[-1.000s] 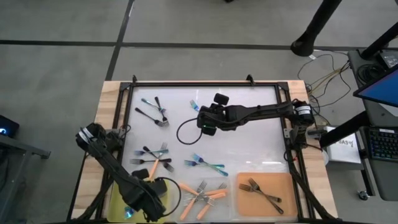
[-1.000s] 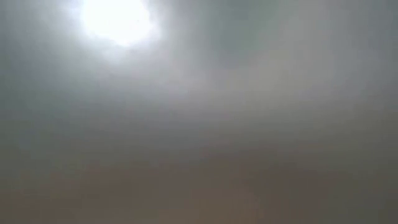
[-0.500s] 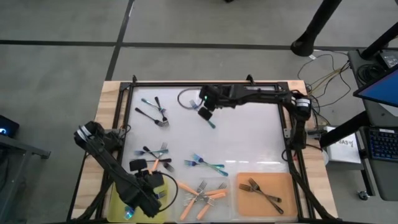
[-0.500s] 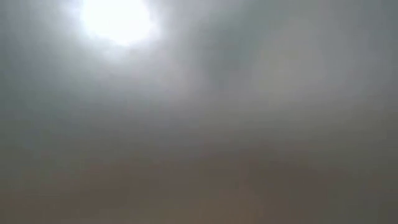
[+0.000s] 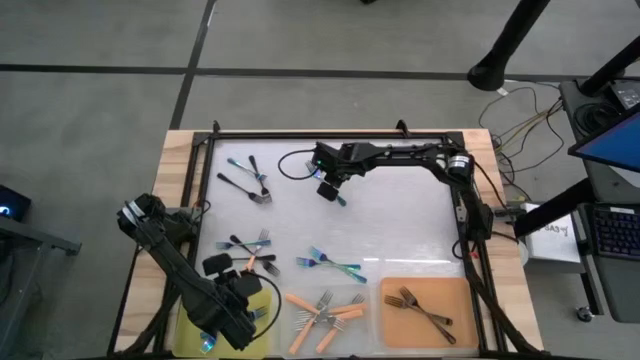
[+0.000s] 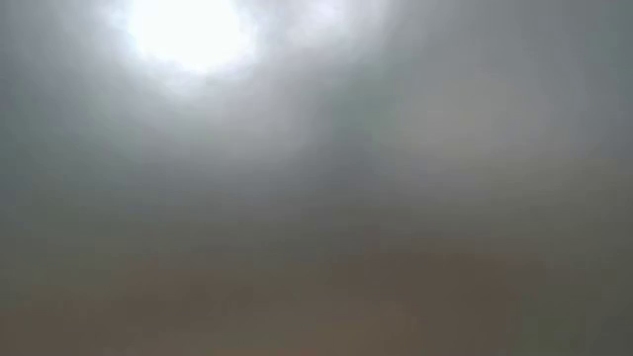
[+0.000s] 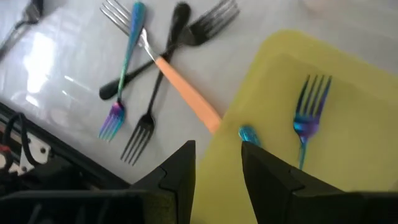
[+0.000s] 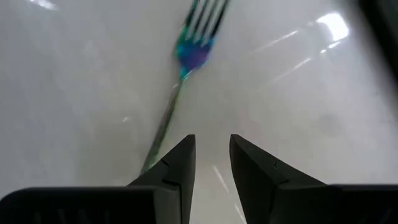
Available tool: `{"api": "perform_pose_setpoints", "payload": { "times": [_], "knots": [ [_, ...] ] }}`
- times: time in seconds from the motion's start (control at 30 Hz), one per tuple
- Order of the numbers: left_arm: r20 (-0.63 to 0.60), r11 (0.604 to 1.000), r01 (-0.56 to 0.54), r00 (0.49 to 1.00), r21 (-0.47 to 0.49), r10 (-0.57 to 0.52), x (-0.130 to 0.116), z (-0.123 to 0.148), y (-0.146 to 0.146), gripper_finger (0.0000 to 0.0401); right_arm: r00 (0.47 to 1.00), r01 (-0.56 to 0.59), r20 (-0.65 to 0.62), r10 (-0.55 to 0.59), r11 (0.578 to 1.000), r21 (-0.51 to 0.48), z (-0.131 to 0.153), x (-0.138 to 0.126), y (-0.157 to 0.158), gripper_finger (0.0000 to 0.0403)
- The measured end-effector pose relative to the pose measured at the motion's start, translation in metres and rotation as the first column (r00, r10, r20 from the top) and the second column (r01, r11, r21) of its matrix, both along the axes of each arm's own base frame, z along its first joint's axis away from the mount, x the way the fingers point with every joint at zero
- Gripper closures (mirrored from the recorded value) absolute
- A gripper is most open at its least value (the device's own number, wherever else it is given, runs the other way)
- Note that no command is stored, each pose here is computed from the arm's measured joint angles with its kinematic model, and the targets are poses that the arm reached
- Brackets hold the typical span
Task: Sort silverware by color (type)
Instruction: Put the blue fork into the yellow bin
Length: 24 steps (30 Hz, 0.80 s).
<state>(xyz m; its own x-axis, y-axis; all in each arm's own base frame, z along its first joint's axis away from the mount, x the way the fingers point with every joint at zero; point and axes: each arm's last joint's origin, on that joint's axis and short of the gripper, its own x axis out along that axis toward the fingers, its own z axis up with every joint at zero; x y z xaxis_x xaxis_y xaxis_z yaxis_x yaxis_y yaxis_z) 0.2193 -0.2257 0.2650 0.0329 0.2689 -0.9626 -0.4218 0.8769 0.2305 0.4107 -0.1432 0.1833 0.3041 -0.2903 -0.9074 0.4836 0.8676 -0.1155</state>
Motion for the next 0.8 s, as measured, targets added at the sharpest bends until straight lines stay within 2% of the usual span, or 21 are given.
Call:
{"api": "perform_pose_setpoints", "payload": {
  "times": [0.13,0.23,0.53,0.8],
  "knots": [
    [0.015,0.999,-0.009,1.0,0.033,0.008,0.004,-0.002,0.006,0.0291,0.999,-0.025,-0.022,0.027,0.998,0.064,-0.016,0.003,0.0,0.0312],
    [0.008,0.999,-0.01,1.0,0.042,0.009,0.004,-0.004,0.007,0.0291,1.0,-0.024,-0.001,0.024,0.998,0.066,-0.013,0.007,-0.001,0.0312],
    [0.004,0.998,-0.007,1.0,0.055,0.007,0.004,-0.006,0.008,0.0291,0.98,0.163,0.095,-0.176,0.978,0.127,-0.002,0.009,-0.002,0.0312],
    [-0.001,0.998,-0.003,1.0,0.061,0.003,0.004,-0.009,0.005,0.0291,0.974,0.167,0.132,-0.186,0.975,0.144,-0.008,0.015,-0.004,0.0312]
  ]
}}
